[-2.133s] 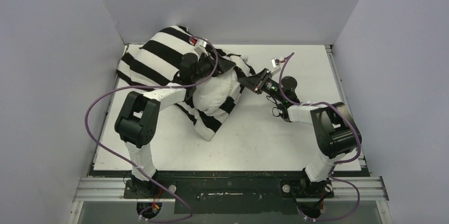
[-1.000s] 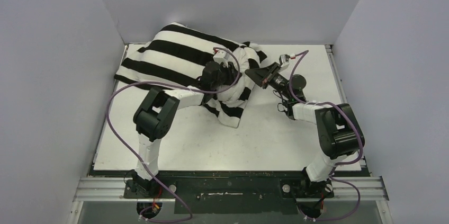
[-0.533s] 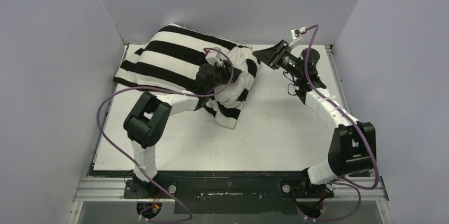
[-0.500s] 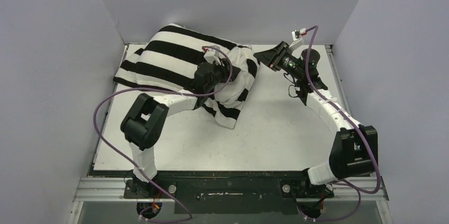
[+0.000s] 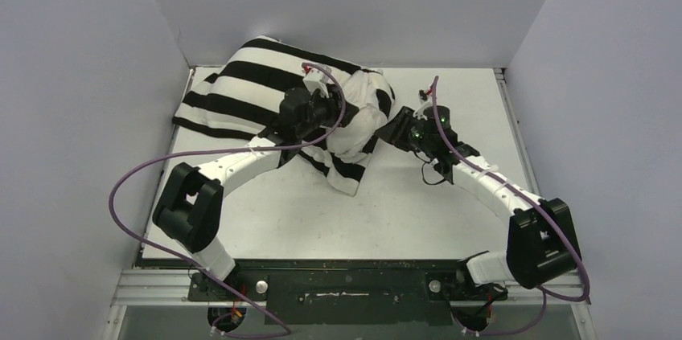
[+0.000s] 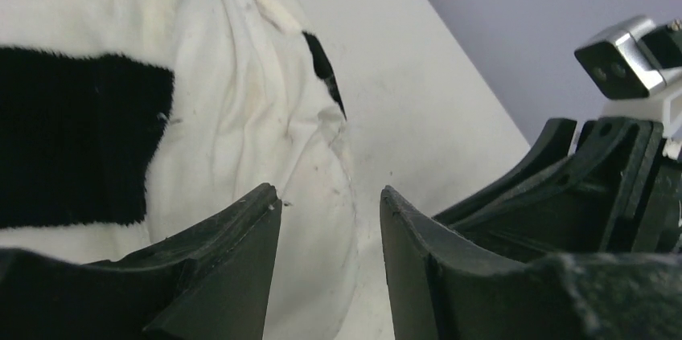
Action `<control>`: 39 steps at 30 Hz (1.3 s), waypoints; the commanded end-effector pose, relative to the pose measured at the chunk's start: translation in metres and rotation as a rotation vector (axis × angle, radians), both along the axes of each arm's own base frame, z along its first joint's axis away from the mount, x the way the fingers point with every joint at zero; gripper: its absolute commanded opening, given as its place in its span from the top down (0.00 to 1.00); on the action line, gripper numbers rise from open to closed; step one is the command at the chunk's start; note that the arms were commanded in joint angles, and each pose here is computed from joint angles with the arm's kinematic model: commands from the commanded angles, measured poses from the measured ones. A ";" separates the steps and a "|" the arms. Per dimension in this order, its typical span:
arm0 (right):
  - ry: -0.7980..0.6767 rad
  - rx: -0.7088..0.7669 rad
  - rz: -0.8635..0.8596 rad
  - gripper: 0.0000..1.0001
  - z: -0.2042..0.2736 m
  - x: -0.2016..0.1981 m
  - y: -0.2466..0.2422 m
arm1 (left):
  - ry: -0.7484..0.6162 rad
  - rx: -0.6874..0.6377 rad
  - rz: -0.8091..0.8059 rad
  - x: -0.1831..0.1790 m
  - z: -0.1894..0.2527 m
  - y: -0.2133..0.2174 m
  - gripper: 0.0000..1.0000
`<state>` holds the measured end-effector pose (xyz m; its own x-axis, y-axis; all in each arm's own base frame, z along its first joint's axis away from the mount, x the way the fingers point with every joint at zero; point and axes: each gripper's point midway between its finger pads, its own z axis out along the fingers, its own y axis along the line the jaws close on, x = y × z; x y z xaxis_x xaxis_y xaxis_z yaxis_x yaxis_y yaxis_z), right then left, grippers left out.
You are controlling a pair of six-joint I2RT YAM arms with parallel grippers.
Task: Put the pillow into the pillowcase
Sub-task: Stuff the pillow into the pillowcase.
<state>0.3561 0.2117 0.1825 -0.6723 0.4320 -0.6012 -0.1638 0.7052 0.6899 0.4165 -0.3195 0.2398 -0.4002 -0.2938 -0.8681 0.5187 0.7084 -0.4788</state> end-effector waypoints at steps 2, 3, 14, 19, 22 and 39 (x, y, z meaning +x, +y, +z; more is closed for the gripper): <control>0.037 0.013 -0.103 0.67 -0.016 0.021 0.000 | 0.056 0.097 -0.153 -0.024 -0.038 -0.020 0.54; 0.045 0.018 -0.113 0.67 -0.018 0.024 0.000 | 0.066 0.105 -0.163 -0.025 -0.046 -0.022 0.54; 0.074 -0.027 -0.175 0.67 -0.032 0.043 0.000 | 0.071 0.422 0.034 0.024 -0.142 0.008 0.74; 0.076 -0.047 -0.182 0.66 -0.034 0.053 0.000 | 0.082 0.464 0.131 0.032 -0.163 0.030 0.76; 0.081 -0.045 -0.178 0.66 -0.036 0.061 0.004 | 0.089 0.459 0.125 0.033 -0.167 0.029 0.76; 0.154 -0.072 -0.163 0.66 -0.072 0.080 0.018 | 0.101 0.434 0.130 0.037 -0.174 0.029 0.76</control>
<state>0.4259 0.2222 0.1005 -0.6958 0.5075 -0.5082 0.0840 0.7603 0.6442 0.4416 -0.3327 0.1128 -0.4026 -0.0180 -0.9152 0.5013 0.8322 -0.2369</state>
